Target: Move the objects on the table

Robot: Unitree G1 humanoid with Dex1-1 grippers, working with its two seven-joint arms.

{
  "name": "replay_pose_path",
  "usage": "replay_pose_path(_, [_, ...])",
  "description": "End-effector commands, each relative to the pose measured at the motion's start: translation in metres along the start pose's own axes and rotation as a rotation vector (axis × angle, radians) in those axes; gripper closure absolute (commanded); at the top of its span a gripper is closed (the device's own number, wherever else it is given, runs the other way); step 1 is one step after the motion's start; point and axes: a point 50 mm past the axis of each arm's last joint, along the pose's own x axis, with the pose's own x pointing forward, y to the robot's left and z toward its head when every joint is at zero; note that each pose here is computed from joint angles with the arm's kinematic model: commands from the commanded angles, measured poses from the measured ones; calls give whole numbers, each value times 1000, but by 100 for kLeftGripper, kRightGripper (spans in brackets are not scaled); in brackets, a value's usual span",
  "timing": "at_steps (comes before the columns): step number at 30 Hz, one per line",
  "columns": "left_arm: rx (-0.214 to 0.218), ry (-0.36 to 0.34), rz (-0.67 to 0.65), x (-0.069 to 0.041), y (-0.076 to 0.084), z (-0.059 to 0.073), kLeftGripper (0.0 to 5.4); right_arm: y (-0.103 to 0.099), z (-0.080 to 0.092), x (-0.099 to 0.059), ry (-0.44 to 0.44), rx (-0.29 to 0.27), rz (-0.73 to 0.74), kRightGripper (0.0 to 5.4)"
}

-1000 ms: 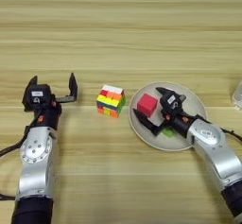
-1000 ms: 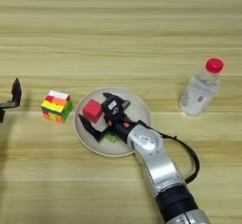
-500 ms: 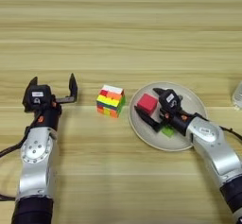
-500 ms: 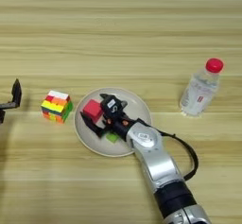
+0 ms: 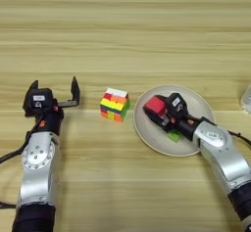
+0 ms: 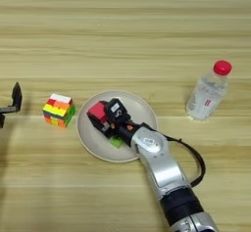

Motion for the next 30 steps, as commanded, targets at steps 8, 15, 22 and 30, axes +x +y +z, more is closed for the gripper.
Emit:
replay_pose_path(8, [8, -5, -3, 2, 0, 0, 0, -32, 41, -15, -232, 12, -258, 306])
replay_pose_path(15, [9, -6, -2, 2, 1, 0, 0, -62, 48, -27, -279, -41, -485, 306])
replay_pose_path(22, [10, -8, -1, 1, 1, 1, 0, -86, 32, -32, -207, -44, -629, 306])
replay_pose_path(30, [10, -8, -1, 2, 2, 1, 0, -93, 18, -32, -161, -18, -660, 306])
